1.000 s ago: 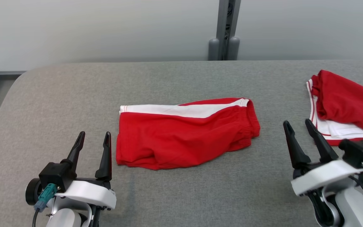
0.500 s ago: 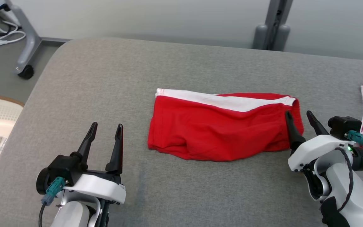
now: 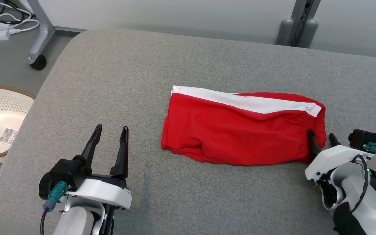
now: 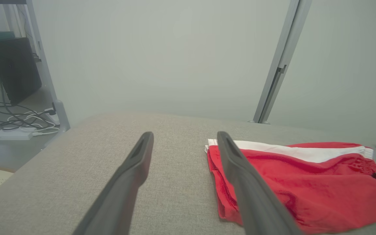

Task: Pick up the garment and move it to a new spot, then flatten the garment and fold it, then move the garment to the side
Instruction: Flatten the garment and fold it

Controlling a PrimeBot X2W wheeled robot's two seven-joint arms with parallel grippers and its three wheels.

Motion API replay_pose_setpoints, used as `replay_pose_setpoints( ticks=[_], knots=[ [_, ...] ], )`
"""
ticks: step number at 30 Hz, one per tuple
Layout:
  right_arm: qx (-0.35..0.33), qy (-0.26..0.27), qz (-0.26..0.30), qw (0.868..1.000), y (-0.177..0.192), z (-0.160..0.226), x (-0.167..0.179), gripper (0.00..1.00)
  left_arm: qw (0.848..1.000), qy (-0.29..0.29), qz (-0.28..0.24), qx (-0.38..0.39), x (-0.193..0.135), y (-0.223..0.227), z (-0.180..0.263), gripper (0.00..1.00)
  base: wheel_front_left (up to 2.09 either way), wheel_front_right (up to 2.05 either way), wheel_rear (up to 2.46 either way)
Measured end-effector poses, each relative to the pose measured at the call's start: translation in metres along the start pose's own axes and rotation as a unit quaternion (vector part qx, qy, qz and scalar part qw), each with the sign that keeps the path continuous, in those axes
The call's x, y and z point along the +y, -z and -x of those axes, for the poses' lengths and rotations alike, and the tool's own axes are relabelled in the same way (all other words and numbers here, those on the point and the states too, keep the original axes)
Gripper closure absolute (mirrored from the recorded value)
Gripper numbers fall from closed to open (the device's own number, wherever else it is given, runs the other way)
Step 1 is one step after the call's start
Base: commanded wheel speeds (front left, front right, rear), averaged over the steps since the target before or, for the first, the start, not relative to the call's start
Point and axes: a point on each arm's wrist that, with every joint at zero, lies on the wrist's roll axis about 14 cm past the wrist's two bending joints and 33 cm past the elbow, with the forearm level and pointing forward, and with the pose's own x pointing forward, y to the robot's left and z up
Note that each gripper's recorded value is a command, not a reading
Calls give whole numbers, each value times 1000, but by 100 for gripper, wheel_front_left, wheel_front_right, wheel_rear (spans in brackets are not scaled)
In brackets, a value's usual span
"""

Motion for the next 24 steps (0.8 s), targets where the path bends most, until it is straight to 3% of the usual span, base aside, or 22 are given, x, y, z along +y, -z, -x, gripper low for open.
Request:
replay_pose_setpoints(
  ticks=[10, 20, 21, 22, 23, 24],
  knots=[
    [27, -10, -123, 992, 11, -5, 21, 0, 1000, 1, -5, 0, 2, 0, -4, 0, 0, 0, 0],
    [88, -15, -149, 985, 29, -1, 27, 0, 1000, -7, -6, -3, 7, -3, 1, 0, 0, 0, 0],
    [89, -15, -150, 985, 29, -1, 27, 16, 1000, -7, -6, -3, 7, -3, 2, 0, 0, 0, 0],
    [89, -15, -151, 984, 29, -1, 27, 53, 1000, -8, -6, -3, 8, -4, 2, 0, 0, 0, 0],
    [89, -16, -152, 984, 29, -1, 28, 62, 1000, -8, -6, -4, 8, -4, 2, 0, 0, 0, 0],
    [88, -17, -151, 984, 29, -1, 29, 100, 1000, -8, -6, -4, 8, -4, 2, 0, 0, 0, 0]
  ],
)
